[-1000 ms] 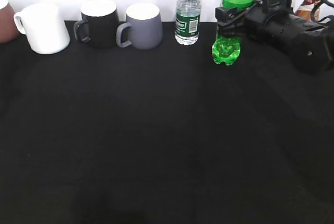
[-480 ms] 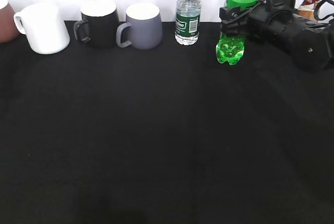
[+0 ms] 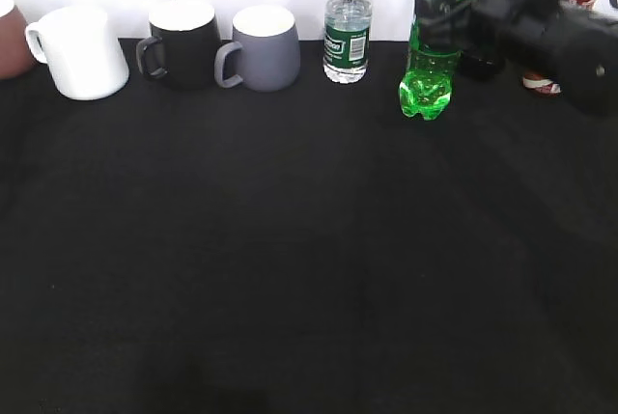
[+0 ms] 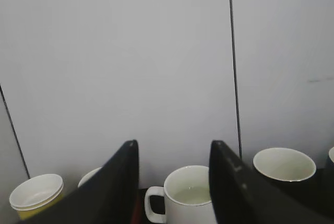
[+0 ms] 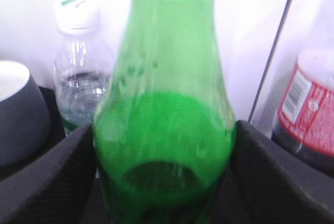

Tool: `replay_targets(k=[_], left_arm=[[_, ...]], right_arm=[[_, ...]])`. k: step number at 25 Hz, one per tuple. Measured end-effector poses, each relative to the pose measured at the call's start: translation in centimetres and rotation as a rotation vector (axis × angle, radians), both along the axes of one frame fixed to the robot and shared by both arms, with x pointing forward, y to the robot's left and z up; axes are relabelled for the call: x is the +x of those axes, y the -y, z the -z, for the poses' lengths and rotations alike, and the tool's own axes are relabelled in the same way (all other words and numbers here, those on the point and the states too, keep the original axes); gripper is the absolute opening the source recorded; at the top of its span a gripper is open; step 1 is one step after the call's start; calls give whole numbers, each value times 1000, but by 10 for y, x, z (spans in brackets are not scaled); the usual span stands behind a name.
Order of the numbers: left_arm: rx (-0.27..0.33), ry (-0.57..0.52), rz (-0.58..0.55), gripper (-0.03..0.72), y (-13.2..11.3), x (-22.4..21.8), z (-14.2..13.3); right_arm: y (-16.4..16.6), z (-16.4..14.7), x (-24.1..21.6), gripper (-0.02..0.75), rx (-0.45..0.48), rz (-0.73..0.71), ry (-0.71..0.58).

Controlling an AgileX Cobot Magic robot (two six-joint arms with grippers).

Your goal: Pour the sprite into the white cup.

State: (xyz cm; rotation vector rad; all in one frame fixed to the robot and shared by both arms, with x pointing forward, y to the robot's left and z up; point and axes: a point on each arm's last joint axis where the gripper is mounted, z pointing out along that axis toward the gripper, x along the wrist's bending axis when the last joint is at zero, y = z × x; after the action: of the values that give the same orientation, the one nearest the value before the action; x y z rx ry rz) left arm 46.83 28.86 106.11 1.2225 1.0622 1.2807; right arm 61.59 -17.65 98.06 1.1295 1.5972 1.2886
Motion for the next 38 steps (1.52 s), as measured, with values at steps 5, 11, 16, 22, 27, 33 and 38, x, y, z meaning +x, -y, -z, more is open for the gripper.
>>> replay_targets(k=[5,11,16,22,27,33,38], left_arm=[[0,0,0,343,0,0,0],[-42,-115,-8,302,-3,-34,-27],[32,-181,-34,214,-12,-166,-106],[4,-213,-82,207,-20,-272,-79],[3,-362,-91,200,-21,-285,-59],[-28,-480,-61,200,-16,-247,-15],[-54,-527,-53,196,-15,-240,-1]], right_arm=[[13,-24,-39,588,12,6,44],[37,-120,-115,582,-14,-14,0],[70,-159,-219,579,-94,-30,-183],[101,-136,-343,578,-179,-161,-211],[106,-97,-376,578,-168,-222,-257],[106,-81,-377,578,-187,-224,-303],[105,-73,-374,578,-192,-225,-330]])
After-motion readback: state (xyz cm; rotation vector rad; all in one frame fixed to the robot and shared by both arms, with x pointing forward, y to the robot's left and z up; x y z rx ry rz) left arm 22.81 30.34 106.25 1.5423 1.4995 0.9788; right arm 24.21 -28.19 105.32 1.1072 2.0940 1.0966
